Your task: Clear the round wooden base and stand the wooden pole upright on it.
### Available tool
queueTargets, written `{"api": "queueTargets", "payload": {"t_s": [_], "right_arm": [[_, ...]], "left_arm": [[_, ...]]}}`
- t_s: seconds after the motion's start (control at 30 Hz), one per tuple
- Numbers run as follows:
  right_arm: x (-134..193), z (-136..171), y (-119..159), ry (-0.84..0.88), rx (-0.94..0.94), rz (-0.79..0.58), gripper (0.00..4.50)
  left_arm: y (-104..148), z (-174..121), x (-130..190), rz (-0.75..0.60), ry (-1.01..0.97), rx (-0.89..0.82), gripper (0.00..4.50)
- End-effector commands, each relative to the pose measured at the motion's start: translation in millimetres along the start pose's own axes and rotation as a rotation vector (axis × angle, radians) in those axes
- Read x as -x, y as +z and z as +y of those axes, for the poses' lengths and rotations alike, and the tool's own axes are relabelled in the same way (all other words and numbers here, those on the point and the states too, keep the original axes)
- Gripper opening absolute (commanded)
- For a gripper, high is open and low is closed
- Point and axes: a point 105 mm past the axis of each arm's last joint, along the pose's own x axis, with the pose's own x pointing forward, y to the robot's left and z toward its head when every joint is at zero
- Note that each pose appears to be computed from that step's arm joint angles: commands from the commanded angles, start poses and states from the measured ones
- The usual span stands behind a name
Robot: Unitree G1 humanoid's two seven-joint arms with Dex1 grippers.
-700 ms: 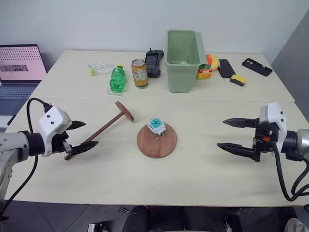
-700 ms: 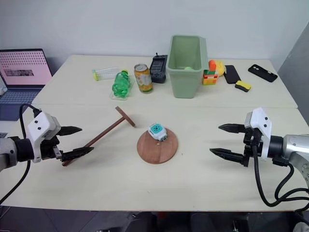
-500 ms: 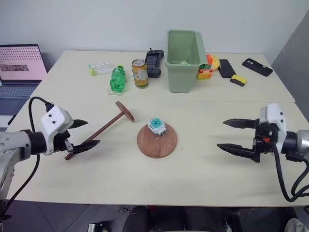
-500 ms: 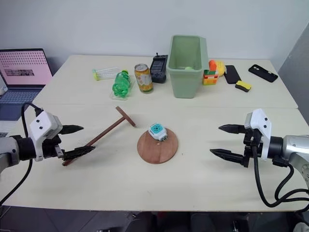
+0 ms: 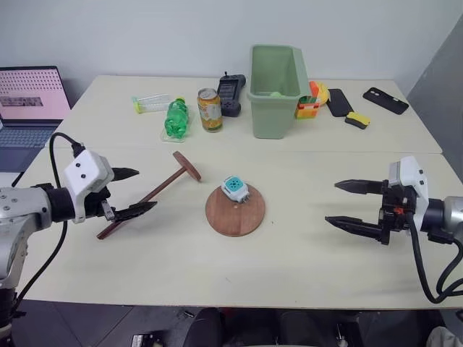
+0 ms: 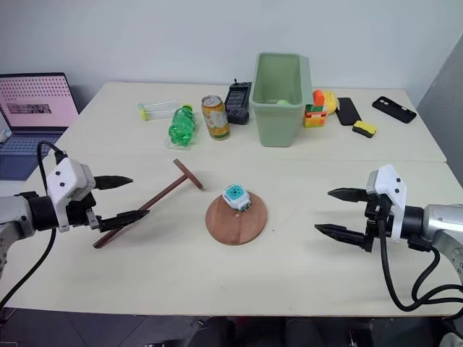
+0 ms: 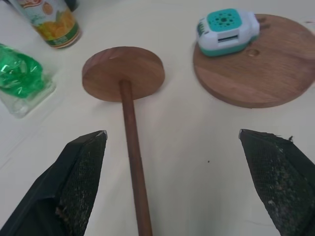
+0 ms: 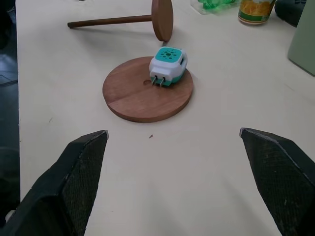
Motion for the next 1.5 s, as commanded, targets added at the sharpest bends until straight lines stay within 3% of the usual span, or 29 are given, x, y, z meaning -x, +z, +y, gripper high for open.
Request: {"api": "queueTargets", "payload": {"t_s": [0.03, 0.17, 0.27, 0.37, 0.47, 0.63, 0.93, 1.5], "right_arm": [[-5.9, 10.8, 14.0, 0.002, 0.032, -0.054, 4.5], [-18.1, 18.5, 18.3, -0.009, 0.058, -0.088, 4.5], [-66.6, 30.4, 21.1, -0.065, 0.063, -0.171, 4.5], [-104.9, 26.0, 13.5, -0.145, 0.085, -0.141, 4.5], [-131.8, 17.2, 13.6, -0.226, 0.052, -0.152, 4.5], [-167.5, 22.5, 10.5, -0.222, 0.064, -0.118, 4.5], [-200.0, 17.5, 24.5, -0.231, 0.041, -0.115, 4.5], [-237.0, 15.2, 7.8, -0.168, -0.039, -0.052, 4.5]], "left_arm": [[15.8, -21.7, -9.2, 0.001, -0.141, -0.123, 4.47], [23.9, -31.1, -18.4, -0.028, -0.205, -0.15, 4.47], [30.8, -40.4, -34.7, -0.056, -0.293, -0.186, 4.47], [24.1, -36.4, -40.9, -0.034, -0.298, -0.201, 4.47], [18.1, -33.9, -41.6, -0.015, -0.299, -0.208, 4.47], [10.8, -27.0, -39.4, 0.007, -0.282, -0.207, 4.47], [4.7, -25.3, -33.6, 0.026, -0.262, -0.201, 4.47], [10.0, -27.5, -37.9, 0.003, -0.248, -0.209, 4.47]]}}
